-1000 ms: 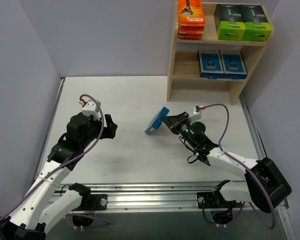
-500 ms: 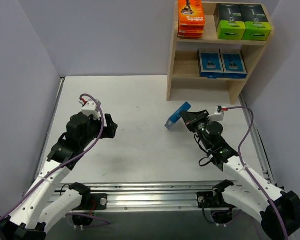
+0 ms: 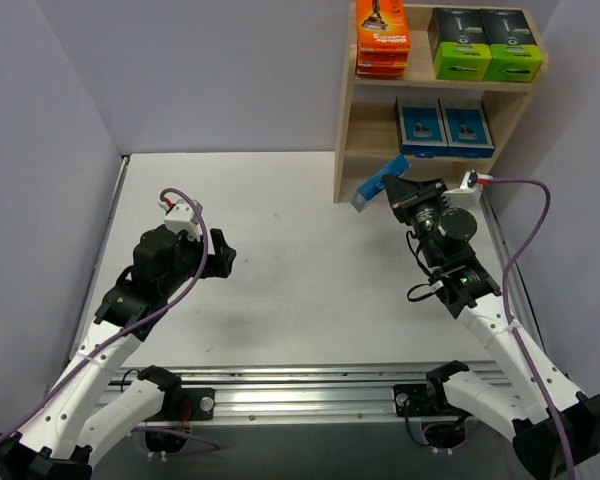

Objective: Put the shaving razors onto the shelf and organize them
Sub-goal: Place the shaving razor onto shelf

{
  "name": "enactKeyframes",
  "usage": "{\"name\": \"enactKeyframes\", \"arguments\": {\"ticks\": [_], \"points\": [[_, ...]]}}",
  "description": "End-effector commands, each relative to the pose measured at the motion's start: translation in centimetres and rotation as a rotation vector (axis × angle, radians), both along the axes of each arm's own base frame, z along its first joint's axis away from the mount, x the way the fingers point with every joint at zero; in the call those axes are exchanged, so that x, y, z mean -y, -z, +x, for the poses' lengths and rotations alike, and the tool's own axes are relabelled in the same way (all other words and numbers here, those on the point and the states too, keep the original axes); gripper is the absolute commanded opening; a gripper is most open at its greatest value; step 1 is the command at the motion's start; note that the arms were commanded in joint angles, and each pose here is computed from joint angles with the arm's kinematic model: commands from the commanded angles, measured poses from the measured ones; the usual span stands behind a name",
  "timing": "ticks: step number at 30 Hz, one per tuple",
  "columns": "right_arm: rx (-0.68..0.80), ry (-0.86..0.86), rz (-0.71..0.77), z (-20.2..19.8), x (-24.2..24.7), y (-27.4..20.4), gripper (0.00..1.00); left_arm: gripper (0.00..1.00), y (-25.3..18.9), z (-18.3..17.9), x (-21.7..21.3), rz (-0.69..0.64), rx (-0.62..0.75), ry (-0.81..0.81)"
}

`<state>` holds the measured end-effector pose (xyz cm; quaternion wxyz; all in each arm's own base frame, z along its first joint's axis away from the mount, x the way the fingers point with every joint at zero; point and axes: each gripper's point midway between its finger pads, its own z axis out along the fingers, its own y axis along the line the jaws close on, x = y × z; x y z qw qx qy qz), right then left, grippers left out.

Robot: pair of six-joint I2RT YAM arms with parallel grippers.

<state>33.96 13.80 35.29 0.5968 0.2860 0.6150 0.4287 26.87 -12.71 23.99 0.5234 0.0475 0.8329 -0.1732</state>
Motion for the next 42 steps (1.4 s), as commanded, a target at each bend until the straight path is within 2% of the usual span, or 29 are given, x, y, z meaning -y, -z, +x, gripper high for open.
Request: {"name": "enactKeyframes", "arguments": {"ticks": [1,16,42], "points": [[0.131,0.042,0.005,0.4,1.1,-5.9,0.00,0.94,-1.2,0.0,0.1,-0.021,0.035,0.004],[0.209,-0.007,0.020,4.1,0.9,-10.5,0.00,0.94,-1.2,0.1,0.1,-0.023,0.037,0.002],[0.309,-0.073,0.083,8.3,1.0,-12.7,0.00,0.94,-1.0,0.1,0.4,-0.020,0.028,0.010]]}}
